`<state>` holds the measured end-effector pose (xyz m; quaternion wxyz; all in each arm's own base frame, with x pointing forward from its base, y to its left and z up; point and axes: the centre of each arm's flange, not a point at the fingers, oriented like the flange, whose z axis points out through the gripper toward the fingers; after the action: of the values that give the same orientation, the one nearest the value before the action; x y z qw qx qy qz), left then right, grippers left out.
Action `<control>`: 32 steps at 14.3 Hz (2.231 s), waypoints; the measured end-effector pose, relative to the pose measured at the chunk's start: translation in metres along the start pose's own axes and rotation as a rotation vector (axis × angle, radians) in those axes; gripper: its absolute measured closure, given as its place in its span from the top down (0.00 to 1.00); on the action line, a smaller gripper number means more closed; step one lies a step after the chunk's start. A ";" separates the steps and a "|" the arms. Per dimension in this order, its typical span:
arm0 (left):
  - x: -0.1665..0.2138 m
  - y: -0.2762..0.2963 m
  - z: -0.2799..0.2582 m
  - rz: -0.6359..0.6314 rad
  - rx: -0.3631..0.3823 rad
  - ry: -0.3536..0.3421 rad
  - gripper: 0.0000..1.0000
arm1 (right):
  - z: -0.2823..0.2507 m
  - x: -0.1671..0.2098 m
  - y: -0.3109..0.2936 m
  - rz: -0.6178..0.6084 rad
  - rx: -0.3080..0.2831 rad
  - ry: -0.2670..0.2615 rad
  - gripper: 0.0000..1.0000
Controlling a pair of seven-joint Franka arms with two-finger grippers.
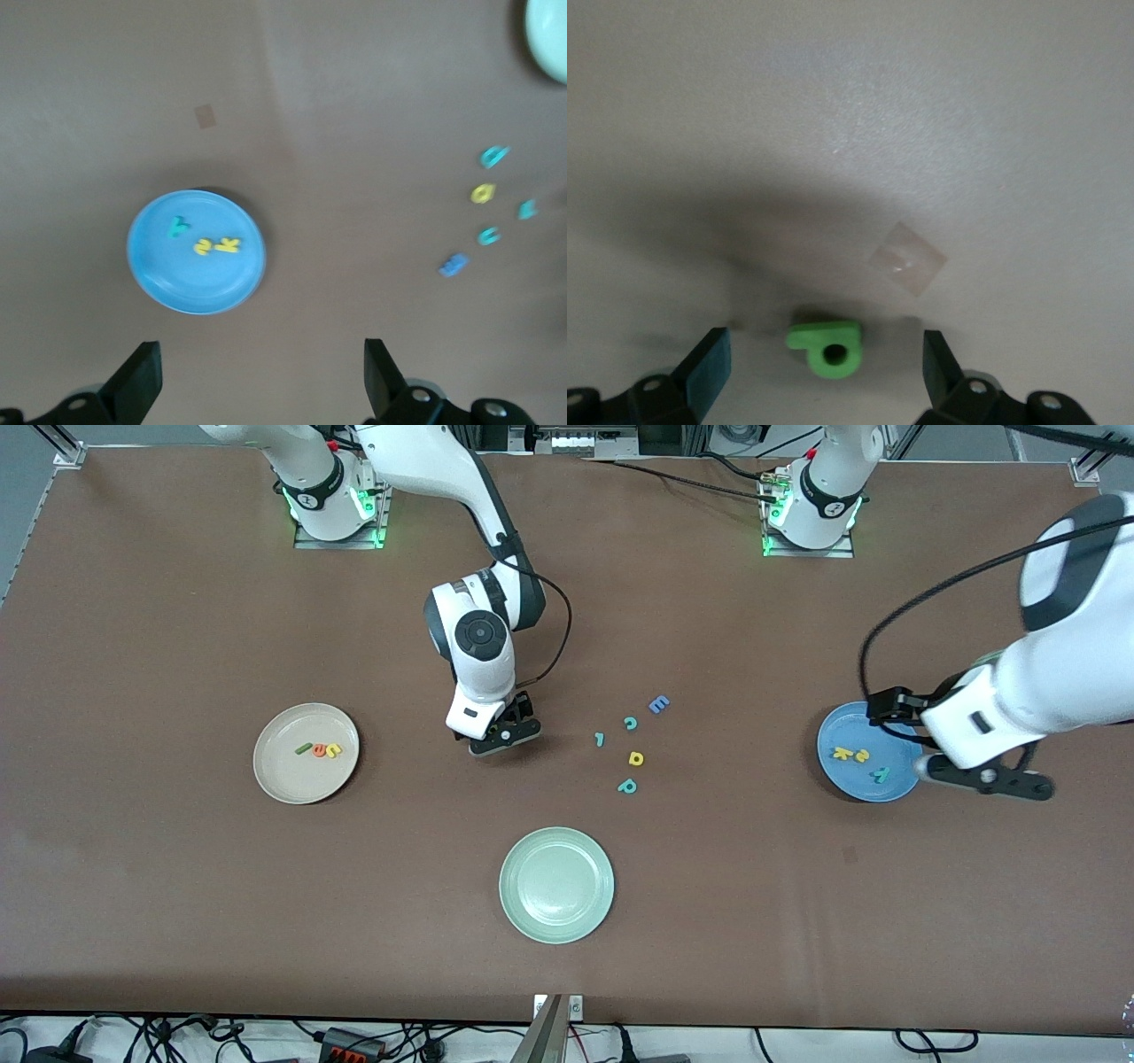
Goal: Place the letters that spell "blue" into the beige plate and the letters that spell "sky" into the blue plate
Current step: 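Reach the right gripper to green 'p' while the left gripper withdraws upward, then close the right gripper on the green 'p' and lift it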
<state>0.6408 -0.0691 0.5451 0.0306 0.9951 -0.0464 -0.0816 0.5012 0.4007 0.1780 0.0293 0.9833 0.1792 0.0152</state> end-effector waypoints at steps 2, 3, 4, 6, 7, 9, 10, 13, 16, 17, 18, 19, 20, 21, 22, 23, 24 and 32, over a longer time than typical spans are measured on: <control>-0.016 -0.017 -0.016 -0.075 -0.019 0.065 1.00 | 0.002 -0.001 -0.002 0.034 0.036 -0.005 0.82; -0.026 -0.022 -0.023 -0.095 -0.010 0.111 1.00 | 0.003 -0.001 -0.002 0.035 0.038 -0.006 0.81; -0.037 -0.024 -0.031 -0.104 -0.002 0.162 1.00 | 0.003 -0.001 -0.002 0.033 0.040 -0.007 0.78; -0.065 -0.023 -0.046 -0.105 0.017 0.230 1.00 | 0.004 -0.001 -0.001 0.028 0.040 -0.008 0.76; -0.077 -0.021 -0.049 -0.102 0.024 0.236 1.00 | 0.005 -0.001 0.000 0.028 0.039 -0.009 0.72; -0.086 -0.019 -0.047 -0.100 0.029 0.232 1.00 | 0.004 0.000 0.001 0.031 0.042 -0.008 0.60; -0.085 -0.019 -0.044 -0.099 0.030 0.229 1.00 | 0.004 0.000 0.001 0.033 0.043 -0.009 0.60; -0.084 -0.017 -0.040 -0.096 0.031 0.216 1.00 | 0.003 0.001 0.002 0.034 0.045 -0.007 0.50; -0.084 -0.017 -0.040 -0.095 0.034 0.216 1.00 | 0.001 0.003 0.003 0.037 0.047 -0.008 0.40; -0.084 -0.017 -0.040 -0.095 0.034 0.216 1.00 | 0.001 0.003 0.004 0.038 0.048 -0.009 0.37; -0.084 -0.016 -0.040 -0.095 0.034 0.216 1.00 | 0.001 0.003 0.004 0.038 0.048 -0.009 0.37; -0.084 -0.016 -0.040 -0.095 0.034 0.216 1.00 | 0.001 0.003 0.004 0.038 0.048 -0.009 0.37; -0.084 -0.016 -0.040 -0.094 0.034 0.216 1.00 | 0.001 0.003 0.004 0.038 0.048 -0.009 0.37; -0.084 -0.016 -0.040 -0.094 0.034 0.216 1.00 | 0.001 0.003 0.004 0.039 0.048 -0.009 0.37; -0.084 -0.015 -0.040 -0.093 0.035 0.216 1.00 | 0.001 0.003 0.004 0.039 0.049 -0.009 0.37; -0.084 -0.014 -0.040 -0.091 0.035 0.217 1.00 | 0.001 0.003 0.004 0.040 0.049 -0.009 0.37; -0.084 -0.013 -0.040 -0.089 0.035 0.217 1.00 | 0.001 0.003 0.005 0.044 0.049 -0.007 0.37; -0.084 -0.012 -0.041 -0.087 0.035 0.217 1.00 | -0.052 0.030 0.166 0.238 -0.044 -0.057 0.37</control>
<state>0.5659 -0.0469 0.5976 0.0146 0.9995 -0.0012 0.0262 0.5856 0.2593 0.2414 0.0542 0.9967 0.0598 -0.0054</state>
